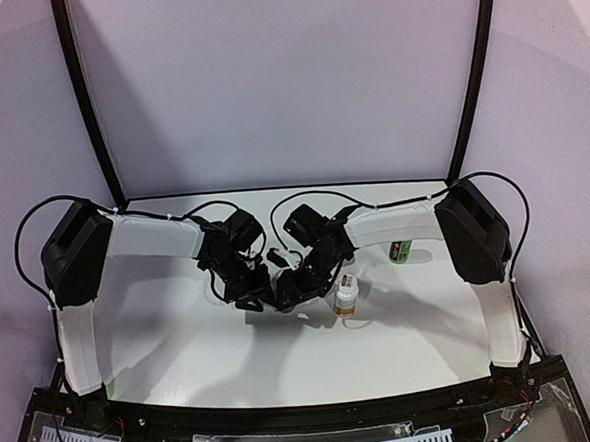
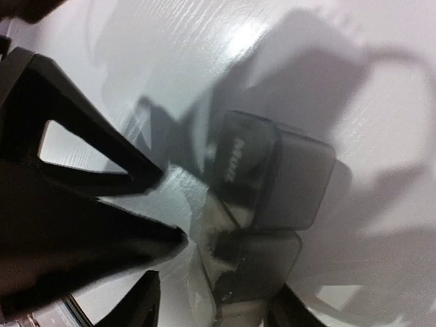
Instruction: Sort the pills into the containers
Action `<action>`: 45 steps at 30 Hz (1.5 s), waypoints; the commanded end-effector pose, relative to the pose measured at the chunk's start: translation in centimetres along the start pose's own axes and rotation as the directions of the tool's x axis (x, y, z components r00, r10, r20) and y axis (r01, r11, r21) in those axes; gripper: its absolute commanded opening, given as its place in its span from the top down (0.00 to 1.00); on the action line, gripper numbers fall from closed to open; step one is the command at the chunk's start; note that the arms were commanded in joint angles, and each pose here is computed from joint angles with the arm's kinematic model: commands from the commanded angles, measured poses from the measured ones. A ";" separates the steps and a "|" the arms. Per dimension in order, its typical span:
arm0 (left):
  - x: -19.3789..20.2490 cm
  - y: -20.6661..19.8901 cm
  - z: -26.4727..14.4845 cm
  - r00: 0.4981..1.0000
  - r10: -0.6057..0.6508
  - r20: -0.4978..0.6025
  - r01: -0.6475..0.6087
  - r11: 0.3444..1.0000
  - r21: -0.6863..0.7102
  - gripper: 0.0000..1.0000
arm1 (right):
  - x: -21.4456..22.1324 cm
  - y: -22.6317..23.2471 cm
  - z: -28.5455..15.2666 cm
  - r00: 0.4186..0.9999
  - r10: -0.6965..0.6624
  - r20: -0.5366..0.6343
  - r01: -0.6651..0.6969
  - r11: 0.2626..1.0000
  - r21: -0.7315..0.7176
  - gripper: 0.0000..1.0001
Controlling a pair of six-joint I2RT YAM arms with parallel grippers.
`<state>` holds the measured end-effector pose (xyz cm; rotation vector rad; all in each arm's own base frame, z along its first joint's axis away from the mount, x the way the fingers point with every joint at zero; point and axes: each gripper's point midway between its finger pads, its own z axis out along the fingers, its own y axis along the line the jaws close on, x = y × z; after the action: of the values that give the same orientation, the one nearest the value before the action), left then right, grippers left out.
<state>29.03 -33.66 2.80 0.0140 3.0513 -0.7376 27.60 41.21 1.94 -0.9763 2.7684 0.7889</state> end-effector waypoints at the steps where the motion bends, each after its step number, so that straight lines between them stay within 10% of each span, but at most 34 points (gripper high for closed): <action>1: -0.9 0.1 -2.3 0.996 0.031 0.082 -0.029 0.999 -0.028 0.60 | 7.5 -10.2 0.7 0.958 0.210 -0.195 -0.141 0.937 0.318 0.42; 8: -3.1 -1.4 -5.5 0.975 0.081 0.208 -0.084 0.996 0.008 0.52 | 2.6 -9.0 -3.6 0.993 0.104 -0.061 -0.078 0.943 0.324 0.32; 17: -7.0 -0.5 -15.8 0.827 0.149 0.542 -0.123 0.989 -0.083 0.03 | -3.2 -5.0 -11.6 0.982 -0.081 0.172 0.024 0.951 0.309 0.08; 25: -7.8 4.8 -26.5 0.584 0.108 0.805 0.050 0.985 -0.168 0.01 | -6.1 -4.0 -19.5 0.902 -0.136 0.409 0.001 0.950 0.313 0.01; 32: -6.5 11.0 -29.9 0.506 0.045 0.861 0.271 0.940 -0.209 0.01 | -5.5 -8.1 -25.1 0.820 -0.040 0.571 -0.157 0.944 0.291 0.01; 45: -3.3 15.6 -29.7 0.513 -0.043 0.858 0.428 0.879 -0.212 0.01 | -4.6 -1.6 -14.1 0.948 -0.216 0.234 0.129 0.932 0.339 0.01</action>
<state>34.39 -8.19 22.72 -0.5363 2.1607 -0.0706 35.59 33.05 18.58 -0.7902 2.3482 0.4737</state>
